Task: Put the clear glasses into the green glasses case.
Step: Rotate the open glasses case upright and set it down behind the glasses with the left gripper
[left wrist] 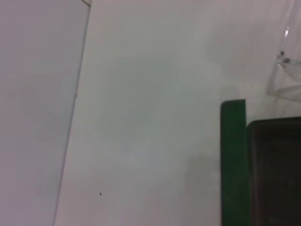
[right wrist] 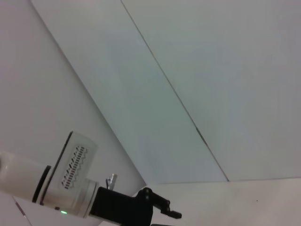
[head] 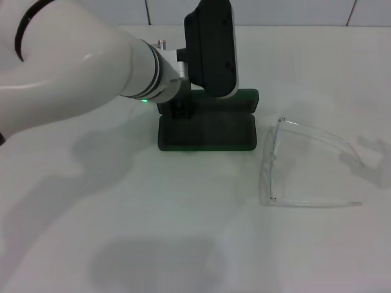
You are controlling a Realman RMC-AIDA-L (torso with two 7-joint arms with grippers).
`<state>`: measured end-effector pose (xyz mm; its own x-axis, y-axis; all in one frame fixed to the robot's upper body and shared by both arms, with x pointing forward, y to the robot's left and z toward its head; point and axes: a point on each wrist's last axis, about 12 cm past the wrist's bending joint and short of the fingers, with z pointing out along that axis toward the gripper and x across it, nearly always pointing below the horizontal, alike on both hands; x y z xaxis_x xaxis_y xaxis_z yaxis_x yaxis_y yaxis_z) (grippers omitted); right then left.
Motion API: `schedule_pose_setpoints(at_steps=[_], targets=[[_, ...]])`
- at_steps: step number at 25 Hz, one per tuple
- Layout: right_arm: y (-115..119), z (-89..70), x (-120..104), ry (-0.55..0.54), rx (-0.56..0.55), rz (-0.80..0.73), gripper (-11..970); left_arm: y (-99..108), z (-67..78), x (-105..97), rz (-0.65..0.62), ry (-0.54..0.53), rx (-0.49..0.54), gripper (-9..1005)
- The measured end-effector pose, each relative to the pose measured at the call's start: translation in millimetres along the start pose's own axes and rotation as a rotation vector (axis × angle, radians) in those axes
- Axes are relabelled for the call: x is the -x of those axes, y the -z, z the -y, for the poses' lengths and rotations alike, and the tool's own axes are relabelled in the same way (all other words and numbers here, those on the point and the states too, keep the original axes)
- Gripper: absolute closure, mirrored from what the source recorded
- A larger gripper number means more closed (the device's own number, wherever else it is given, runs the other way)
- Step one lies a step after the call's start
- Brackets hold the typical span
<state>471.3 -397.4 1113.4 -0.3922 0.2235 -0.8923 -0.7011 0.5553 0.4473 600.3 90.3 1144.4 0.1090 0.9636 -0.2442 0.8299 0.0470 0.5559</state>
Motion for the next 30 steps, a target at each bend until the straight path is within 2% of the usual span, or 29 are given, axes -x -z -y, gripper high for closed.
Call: schedule_pose_setpoints(at_steps=[12,17,19,23,27,30], targets=[[2,-0.4,-1,-0.003,-0.005,-0.001,339,-2,4.9,0,0.003,0.018,-0.033,604],[2,-0.9,-2,-0.005,-0.004,0.0,340,-2,11.0,3,-0.011,-0.013,-0.052,652],[3,-1.4,-4,-0.007,-0.006,0.0,340,-2,12.2,4,-0.008,-0.019,-0.051,705],[7,-2.1,-5,-0.009,-0.013,0.0,341,5,12.7,9,0.014,-0.023,-0.041,811],[8,-2.5,-6,-0.007,-0.014,0.001,342,18,16.6,10,0.027,-0.023,-0.028,812],[10,-3.4,-5,-0.006,-0.011,0.01,342,28,25.3,14,0.049,-0.036,-0.025,813]])
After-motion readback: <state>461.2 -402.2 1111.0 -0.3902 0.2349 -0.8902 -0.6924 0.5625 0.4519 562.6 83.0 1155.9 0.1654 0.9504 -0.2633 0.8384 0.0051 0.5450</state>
